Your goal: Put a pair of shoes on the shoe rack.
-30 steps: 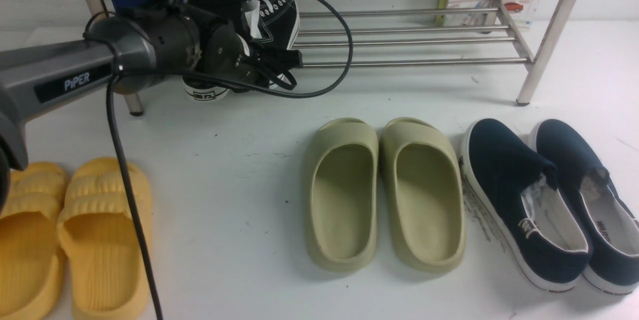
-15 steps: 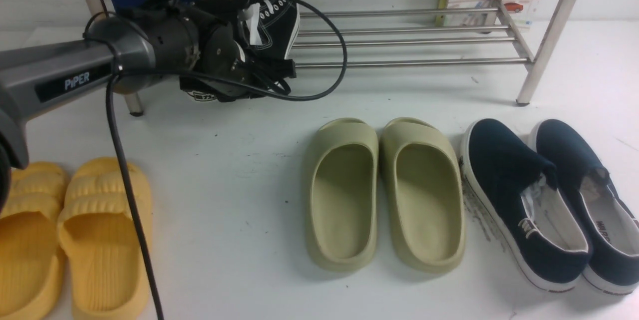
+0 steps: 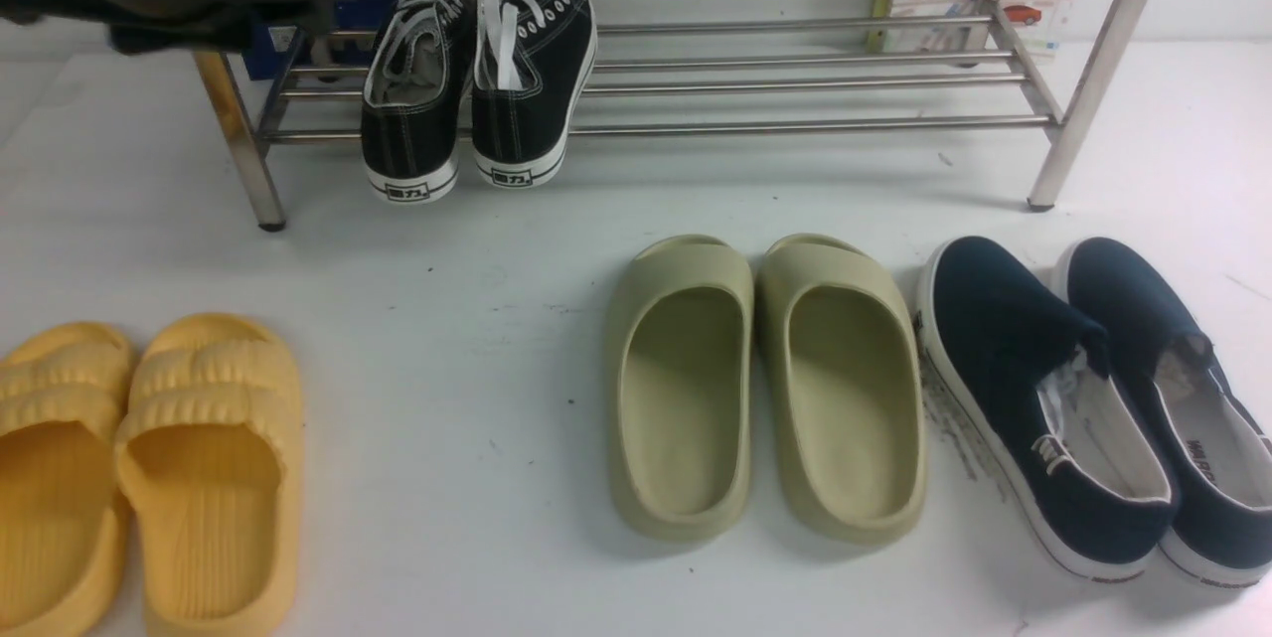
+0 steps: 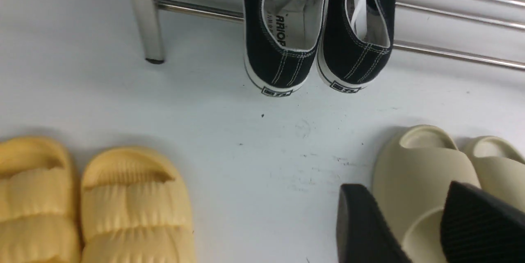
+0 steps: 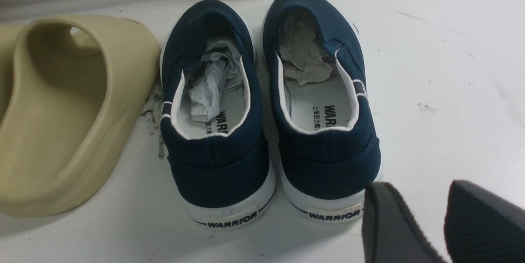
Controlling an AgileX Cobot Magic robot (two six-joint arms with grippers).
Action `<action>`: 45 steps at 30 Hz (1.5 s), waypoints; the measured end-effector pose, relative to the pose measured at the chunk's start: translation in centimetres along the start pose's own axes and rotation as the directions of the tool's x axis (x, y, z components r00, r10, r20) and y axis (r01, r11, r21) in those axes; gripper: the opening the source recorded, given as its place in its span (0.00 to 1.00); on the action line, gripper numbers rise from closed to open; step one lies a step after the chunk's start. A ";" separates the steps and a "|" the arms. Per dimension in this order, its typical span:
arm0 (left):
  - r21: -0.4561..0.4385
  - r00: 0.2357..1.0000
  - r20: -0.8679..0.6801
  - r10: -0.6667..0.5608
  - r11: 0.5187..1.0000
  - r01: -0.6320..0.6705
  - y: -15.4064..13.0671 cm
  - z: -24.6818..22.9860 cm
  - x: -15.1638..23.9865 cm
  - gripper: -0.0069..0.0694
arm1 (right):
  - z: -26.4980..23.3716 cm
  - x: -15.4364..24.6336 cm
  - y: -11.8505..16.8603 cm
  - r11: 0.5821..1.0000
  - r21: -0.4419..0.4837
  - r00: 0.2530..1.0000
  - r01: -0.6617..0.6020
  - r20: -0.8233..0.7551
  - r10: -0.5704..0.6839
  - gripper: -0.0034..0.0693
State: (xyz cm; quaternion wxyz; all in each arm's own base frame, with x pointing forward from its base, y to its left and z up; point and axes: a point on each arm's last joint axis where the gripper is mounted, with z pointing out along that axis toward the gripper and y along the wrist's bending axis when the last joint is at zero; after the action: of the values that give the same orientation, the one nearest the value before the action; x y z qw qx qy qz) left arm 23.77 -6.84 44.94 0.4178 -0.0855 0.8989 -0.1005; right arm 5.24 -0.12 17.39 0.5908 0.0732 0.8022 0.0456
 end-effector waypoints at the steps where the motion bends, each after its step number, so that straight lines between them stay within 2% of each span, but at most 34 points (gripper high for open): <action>1: -0.002 1.000 -0.002 -0.002 1.000 0.002 0.2 -0.5 0.2 0.40 | 0.0 0.0 0.0 1.000 0.000 1.000 0.000 0.000 0.000 0.38; 2: 0.023 0.999 0.028 -0.020 1.000 0.019 1.2 -4.3 1.2 0.31 | 0.0 0.0 0.0 1.000 0.000 1.000 0.000 0.000 0.000 0.38; 3: 0.028 0.999 0.030 -0.023 0.999 0.023 1.3 -4.7 1.4 0.30 | 0.0 0.0 0.0 1.000 0.000 1.000 0.000 0.000 0.000 0.38; 4: 0.052 0.998 0.057 -0.036 0.998 0.033 2.1 -7.0 2.2 0.25 | 0.0 0.0 0.0 1.000 0.000 1.000 0.000 0.000 0.000 0.38; 5: 0.091 0.996 0.072 -0.058 0.995 0.052 3.3 -9.8 4.4 0.17 | 0.0 0.0 0.0 1.000 0.000 1.000 0.000 0.000 0.000 0.38; 7: 0.143 0.990 0.117 -0.084 0.987 0.067 5.1 -12.8 7.4 0.08 | 0.0 0.0 0.0 1.000 0.000 1.000 0.000 0.000 0.000 0.38; 11: 0.198 0.981 0.158 -0.112 0.977 0.080 8.1 -14.5 13.5 0.07 | 0.0 0.0 0.0 1.000 0.000 1.000 0.000 0.000 0.000 0.38; 13: 0.203 0.984 0.129 -0.120 0.975 0.093 9.1 -13.3 16.3 0.07 | 0.0 0.0 0.0 1.000 0.000 1.000 0.000 0.000 0.000 0.38; 17: 0.205 0.993 0.038 -0.109 0.974 0.099 9.2 -10.0 18.7 0.07 | 0.0 0.0 0.0 1.000 0.000 1.000 0.000 0.000 0.000 0.38; 24: 0.233 0.994 -0.012 -0.113 0.966 0.112 8.9 -8.9 19.5 0.07 | 0.0 0.0 0.0 1.000 0.000 1.000 0.000 0.000 0.000 0.38; 30: 0.243 0.993 0.009 -0.114 0.964 0.109 8.8 -8.9 19.3 0.07 | 0.0 0.0 0.0 1.000 0.000 1.000 0.000 0.000 0.000 0.38; 35: 0.239 0.986 0.141 -0.091 0.969 0.055 9.0 -7.9 18.6 0.07 | 0.0 0.0 0.0 1.000 0.000 1.000 0.000 0.000 0.000 0.38; 38: 0.225 0.963 0.267 -0.027 0.974 -0.035 9.5 -5.8 19.6 0.07 | 0.0 0.0 0.0 1.000 0.000 1.000 0.000 0.000 0.000 0.38; 41: 0.192 0.934 0.357 0.008 0.978 -0.082 10.5 -4.1 21.5 0.07 | 0.0 0.0 0.0 1.000 0.000 1.000 0.000 0.000 0.000 0.38; 43: 0.135 0.889 0.456 0.053 0.982 -0.128 11.8 -2.4 24.1 0.07 | 0.0 0.0 0.0 1.000 0.000 1.000 0.000 0.000 0.000 0.38; 45: 0.081 0.879 0.472 0.071 0.989 -0.123 13.1 -0.1 26.9 0.07 | 0.0 0.0 0.0 1.000 0.000 1.000 0.000 0.000 0.000 0.38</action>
State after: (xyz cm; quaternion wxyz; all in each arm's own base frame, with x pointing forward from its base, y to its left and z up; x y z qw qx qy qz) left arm 5.64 -0.57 21.96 0.6305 -0.0391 0.7681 -0.1045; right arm 5.24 -0.12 17.39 0.5908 0.0732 0.8022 0.0456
